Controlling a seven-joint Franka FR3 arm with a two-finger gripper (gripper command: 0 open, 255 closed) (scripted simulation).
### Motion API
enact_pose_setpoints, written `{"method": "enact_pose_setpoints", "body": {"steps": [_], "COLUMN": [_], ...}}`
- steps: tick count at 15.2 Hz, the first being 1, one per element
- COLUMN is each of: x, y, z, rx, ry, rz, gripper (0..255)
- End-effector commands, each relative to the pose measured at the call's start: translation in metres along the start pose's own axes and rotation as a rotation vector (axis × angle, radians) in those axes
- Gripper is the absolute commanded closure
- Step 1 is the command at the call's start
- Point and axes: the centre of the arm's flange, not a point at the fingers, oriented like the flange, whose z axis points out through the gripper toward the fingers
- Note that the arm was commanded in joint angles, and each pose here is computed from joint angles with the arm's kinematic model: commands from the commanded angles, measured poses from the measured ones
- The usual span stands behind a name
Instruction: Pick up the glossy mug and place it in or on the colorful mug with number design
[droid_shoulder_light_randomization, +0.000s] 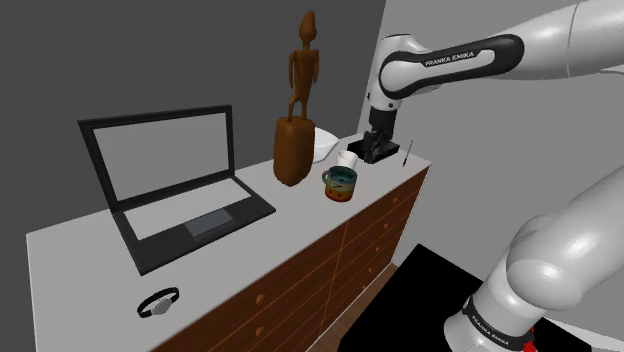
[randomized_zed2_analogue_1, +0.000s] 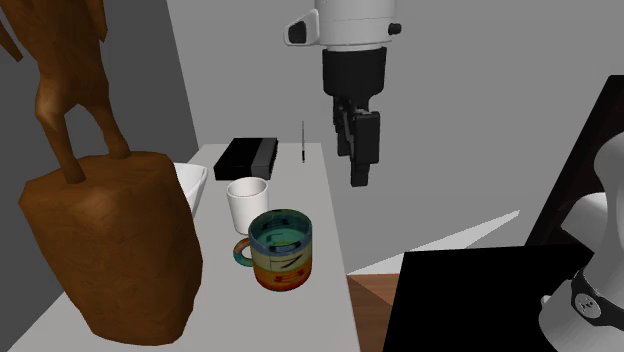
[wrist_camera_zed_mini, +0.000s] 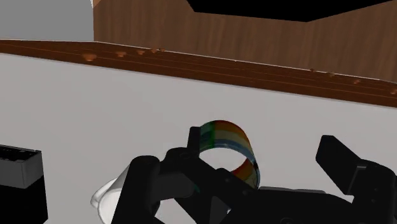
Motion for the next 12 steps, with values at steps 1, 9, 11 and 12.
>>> {"method": "enact_pose_setpoints", "body": {"steps": [1,9,11,12], "x": [0.021,0.104,0.125,0.136], "y": [0.014,0.061,0.073,0.079], "z": [0.012,0.053,0.063,0.068], "rx": [-0.001,-0.001,-0.001,-0.001], "ry": [0.003,0.012,0.014,0.015], "rz": [-0.007,-0.031,-0.037,-0.041], "gripper": [0,0,0,0]}}
